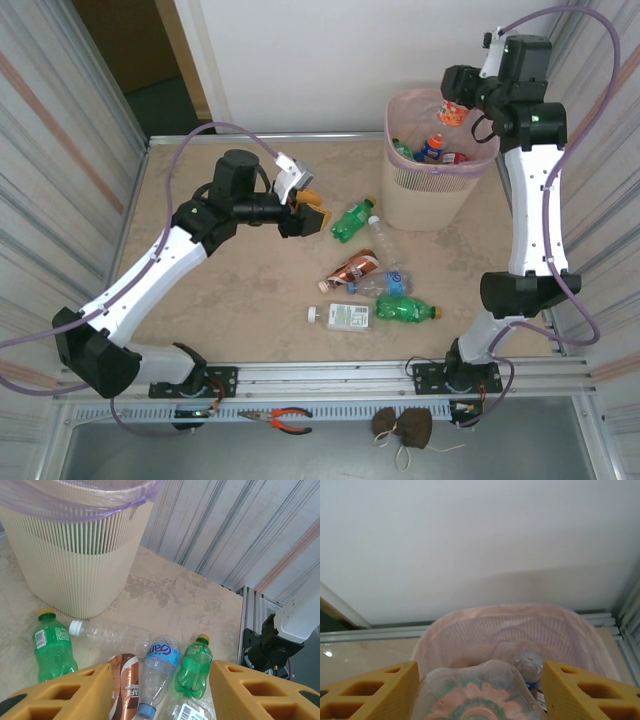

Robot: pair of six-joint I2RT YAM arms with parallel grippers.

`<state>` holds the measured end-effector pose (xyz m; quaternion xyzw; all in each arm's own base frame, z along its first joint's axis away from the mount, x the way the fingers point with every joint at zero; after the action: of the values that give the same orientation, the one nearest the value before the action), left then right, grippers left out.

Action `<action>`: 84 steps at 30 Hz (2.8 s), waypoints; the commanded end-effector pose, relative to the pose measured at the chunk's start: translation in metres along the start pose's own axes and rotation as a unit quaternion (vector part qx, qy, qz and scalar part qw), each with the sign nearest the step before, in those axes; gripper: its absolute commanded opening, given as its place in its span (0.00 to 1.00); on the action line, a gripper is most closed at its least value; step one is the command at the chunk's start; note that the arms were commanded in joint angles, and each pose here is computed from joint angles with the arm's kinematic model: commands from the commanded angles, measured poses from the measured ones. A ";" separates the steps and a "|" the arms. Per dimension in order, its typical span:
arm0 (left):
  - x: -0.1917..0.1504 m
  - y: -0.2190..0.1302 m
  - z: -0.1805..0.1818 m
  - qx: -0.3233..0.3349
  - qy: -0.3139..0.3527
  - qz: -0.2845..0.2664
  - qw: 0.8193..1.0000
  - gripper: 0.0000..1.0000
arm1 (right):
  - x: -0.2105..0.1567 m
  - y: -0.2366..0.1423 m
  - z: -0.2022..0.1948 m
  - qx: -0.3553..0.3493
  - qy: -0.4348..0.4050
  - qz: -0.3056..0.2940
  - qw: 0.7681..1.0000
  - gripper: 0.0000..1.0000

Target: Put the plastic bottles in the bin

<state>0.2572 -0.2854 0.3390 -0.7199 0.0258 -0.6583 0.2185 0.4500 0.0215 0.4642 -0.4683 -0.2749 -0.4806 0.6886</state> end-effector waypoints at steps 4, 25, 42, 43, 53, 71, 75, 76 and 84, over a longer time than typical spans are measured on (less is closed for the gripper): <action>0.007 -0.007 -0.001 0.007 0.011 -0.016 1.000 0.53 | -0.038 0.040 -0.033 -0.016 0.055 0.077 0.995 0.50; 0.008 -0.005 0.002 0.007 0.006 -0.013 1.000 0.52 | -0.113 0.081 -0.085 -0.077 0.093 0.206 0.971 0.72; 0.005 -0.002 0.006 0.014 -0.003 -0.002 1.000 0.52 | -0.080 0.037 -0.078 -0.120 0.036 0.165 0.978 0.68; 0.004 -0.001 0.007 0.018 -0.006 0.003 1.000 0.51 | -0.079 0.035 -0.076 -0.115 0.037 0.165 0.979 0.68; -0.030 0.016 -0.013 -0.008 -0.004 0.079 0.997 0.49 | -0.064 -0.007 -0.057 -0.080 0.041 0.133 0.987 0.68; -0.151 0.031 -0.083 -0.115 0.274 0.213 0.931 0.61 | -0.066 -0.079 -0.047 -0.045 0.049 0.082 0.994 0.68; -0.175 0.048 -0.090 -0.135 0.284 0.245 0.917 0.69 | -0.066 -0.089 -0.048 -0.044 0.049 0.074 0.995 0.68; -0.182 0.052 -0.091 -0.138 0.285 0.254 0.914 0.71 | -0.065 -0.092 -0.048 -0.044 0.049 0.071 0.995 0.68; -0.227 0.083 -0.095 -0.145 0.288 0.321 0.891 0.87 | -0.073 -0.097 -0.053 -0.048 0.053 0.078 0.994 0.68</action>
<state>0.1510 -0.3125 0.1109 -0.4952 0.4118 -0.7140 0.2748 0.3364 -0.0075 0.4110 -0.5050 -0.1712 -0.4544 0.7136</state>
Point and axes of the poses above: each hand's point on the last joint's axis, 136 mm out from that joint toward the fingers, its own y axis out along the fingers, its own z axis along the line the jaws close on, x = y × z, the point moved 2 cm from there along -y, back along the fingers, and after that the axes turned 14 degrees about y, right-handed, at the moved point
